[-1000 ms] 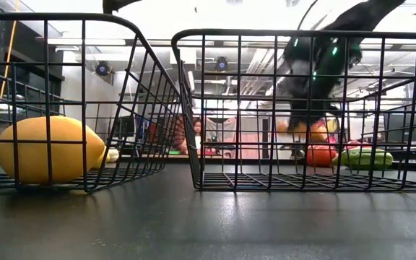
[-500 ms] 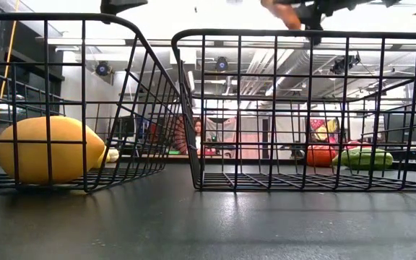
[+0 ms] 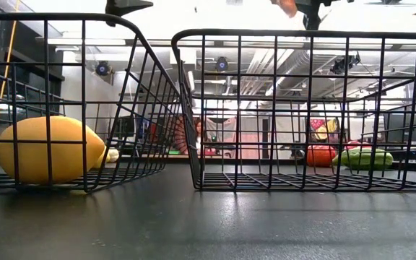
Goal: Sort produce into baskets
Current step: Put the orange chili pepper into the right wire basket
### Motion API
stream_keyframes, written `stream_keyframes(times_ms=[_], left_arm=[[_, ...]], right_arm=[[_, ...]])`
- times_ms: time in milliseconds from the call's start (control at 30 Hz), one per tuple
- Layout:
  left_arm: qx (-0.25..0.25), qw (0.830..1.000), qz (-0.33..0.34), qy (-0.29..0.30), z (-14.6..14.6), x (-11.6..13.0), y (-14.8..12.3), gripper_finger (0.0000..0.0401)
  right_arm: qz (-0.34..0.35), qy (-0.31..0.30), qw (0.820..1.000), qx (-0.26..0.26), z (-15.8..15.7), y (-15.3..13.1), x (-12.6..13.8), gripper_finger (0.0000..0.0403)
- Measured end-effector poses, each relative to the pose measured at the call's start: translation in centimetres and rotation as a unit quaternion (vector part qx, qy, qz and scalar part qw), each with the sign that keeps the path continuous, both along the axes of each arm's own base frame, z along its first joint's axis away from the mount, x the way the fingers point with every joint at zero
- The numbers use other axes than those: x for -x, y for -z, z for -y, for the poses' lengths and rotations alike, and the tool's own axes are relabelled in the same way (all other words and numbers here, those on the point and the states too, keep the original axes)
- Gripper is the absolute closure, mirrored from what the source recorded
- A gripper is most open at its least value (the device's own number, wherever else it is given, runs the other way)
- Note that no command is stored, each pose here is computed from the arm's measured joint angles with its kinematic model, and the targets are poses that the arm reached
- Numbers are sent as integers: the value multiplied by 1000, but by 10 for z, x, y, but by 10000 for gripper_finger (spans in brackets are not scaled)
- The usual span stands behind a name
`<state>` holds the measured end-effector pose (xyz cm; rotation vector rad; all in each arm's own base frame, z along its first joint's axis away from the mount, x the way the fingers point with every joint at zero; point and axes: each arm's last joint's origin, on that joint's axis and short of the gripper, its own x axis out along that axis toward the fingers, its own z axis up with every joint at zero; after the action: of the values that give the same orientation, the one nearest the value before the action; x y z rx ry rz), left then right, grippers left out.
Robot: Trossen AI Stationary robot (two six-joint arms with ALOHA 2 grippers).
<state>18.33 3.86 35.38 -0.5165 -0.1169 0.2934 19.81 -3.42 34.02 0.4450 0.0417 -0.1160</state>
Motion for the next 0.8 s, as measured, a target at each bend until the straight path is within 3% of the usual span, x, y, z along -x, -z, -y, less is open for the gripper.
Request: stream_keyframes(times_ms=[600,700,800], left_arm=[[0,1000,1,0,0,0,0,57],[-1,1000,0,0,0,0,0,57],[0,1000,1,0,0,0,0,57]], right_arm=[[3,-5,1000,0,0,-1,0,316],[78,-3,997,24,0,-16,1,316],[216,30,972,84,0,-44,8,316]])
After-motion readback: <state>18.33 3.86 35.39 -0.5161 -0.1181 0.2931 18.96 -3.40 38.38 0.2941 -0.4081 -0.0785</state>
